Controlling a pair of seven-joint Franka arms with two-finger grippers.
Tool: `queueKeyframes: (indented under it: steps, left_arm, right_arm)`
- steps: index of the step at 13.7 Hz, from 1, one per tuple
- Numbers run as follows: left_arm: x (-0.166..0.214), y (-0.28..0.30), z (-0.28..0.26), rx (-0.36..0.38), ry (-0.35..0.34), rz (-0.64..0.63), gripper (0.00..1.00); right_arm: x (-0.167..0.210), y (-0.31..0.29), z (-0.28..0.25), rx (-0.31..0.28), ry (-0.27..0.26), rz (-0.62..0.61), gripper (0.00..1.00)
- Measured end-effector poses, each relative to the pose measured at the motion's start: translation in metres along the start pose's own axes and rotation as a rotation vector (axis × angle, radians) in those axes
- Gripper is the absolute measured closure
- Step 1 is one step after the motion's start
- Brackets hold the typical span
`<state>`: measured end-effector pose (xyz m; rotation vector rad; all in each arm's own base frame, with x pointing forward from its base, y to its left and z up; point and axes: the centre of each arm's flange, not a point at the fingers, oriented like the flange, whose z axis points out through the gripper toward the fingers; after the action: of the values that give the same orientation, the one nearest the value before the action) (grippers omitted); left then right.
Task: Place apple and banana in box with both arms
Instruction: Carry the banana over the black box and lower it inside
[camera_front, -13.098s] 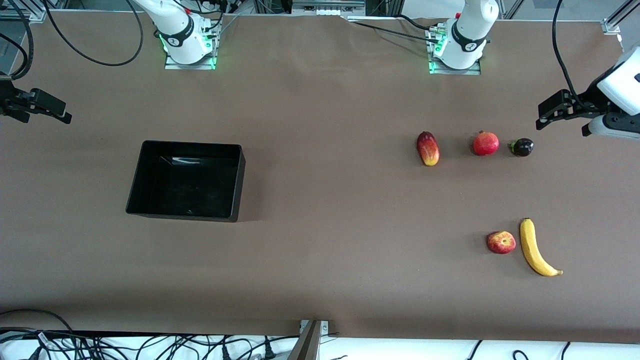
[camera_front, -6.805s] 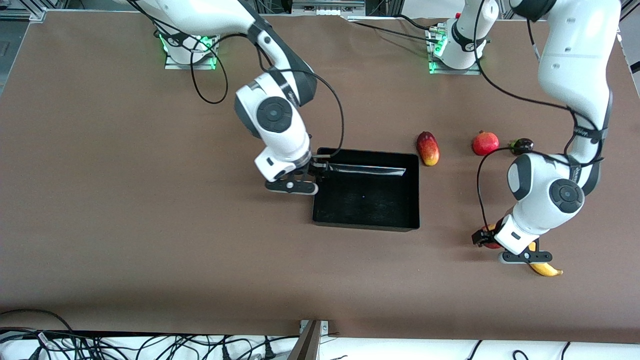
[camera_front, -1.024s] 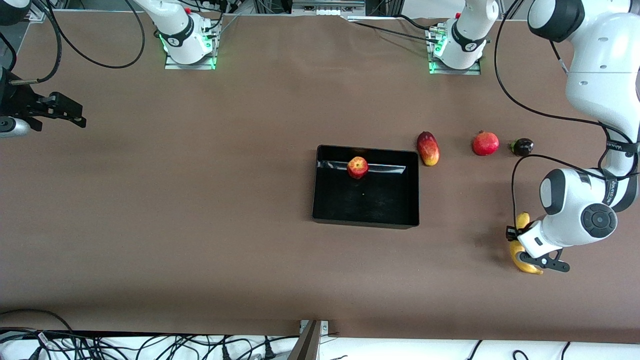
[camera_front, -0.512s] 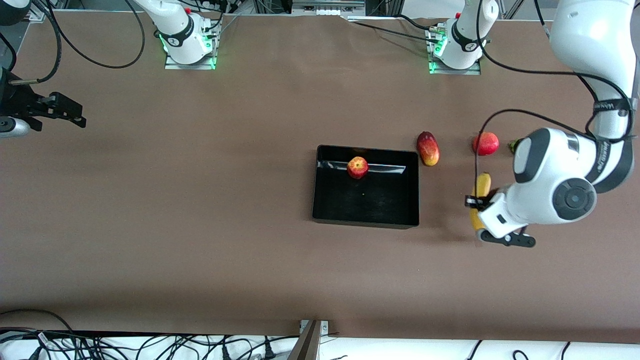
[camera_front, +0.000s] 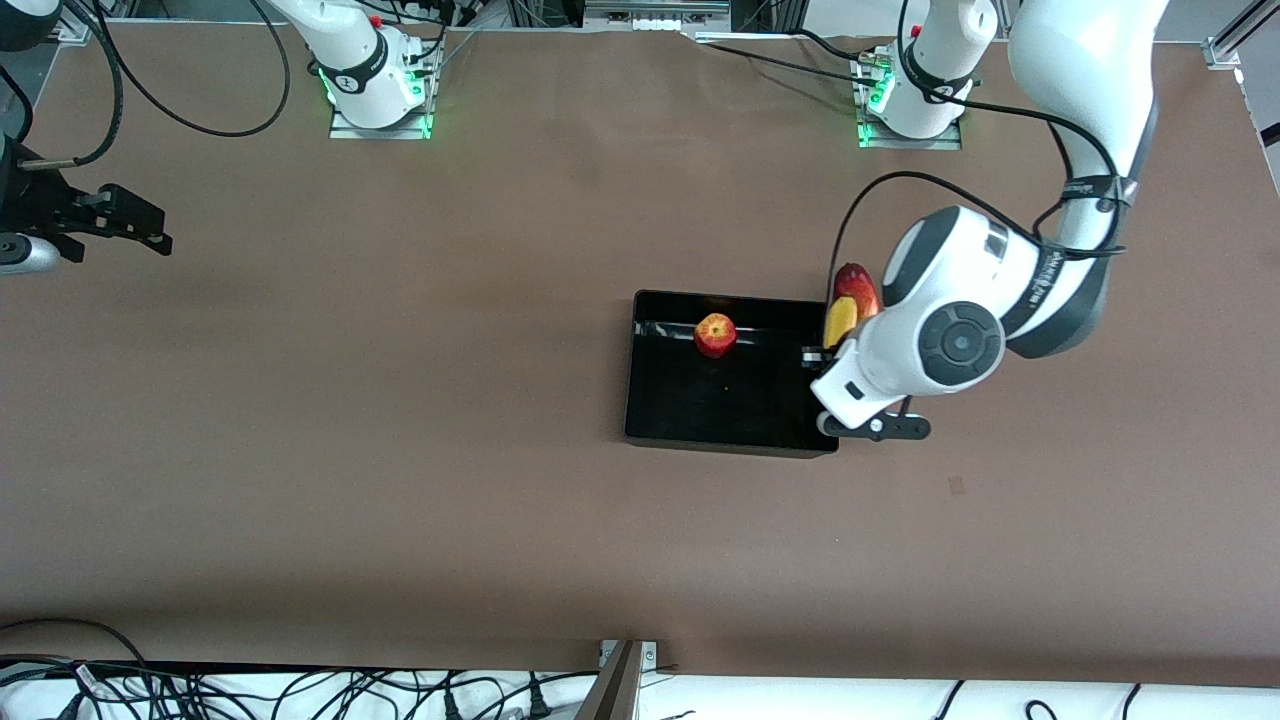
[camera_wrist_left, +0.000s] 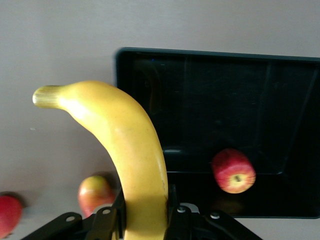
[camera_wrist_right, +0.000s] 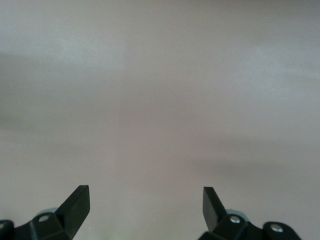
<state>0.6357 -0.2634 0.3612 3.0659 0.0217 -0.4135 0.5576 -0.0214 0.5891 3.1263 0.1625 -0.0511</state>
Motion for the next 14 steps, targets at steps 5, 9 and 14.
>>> queueKeyframes:
  steps: [5, 9, 14]
  left_arm:
    - [0.006, 0.018, 0.029, -0.037, -0.007, -0.031, 0.66]
    - [0.009, 0.027, 0.05, -0.048, -0.017, -0.035, 0.66]
    - [0.006, 0.042, 0.06, -0.057, -0.018, -0.036, 0.66]
  right_arm:
    - [0.0, 0.0, 0.0, 0.0, 0.0, 0.0, 0.0]
    - [0.0, 0.0, 0.0, 0.0, 0.0, 0.0, 0.0]
    - [0.0, 0.0, 0.0, 0.0, 0.0, 0.0, 0.0]
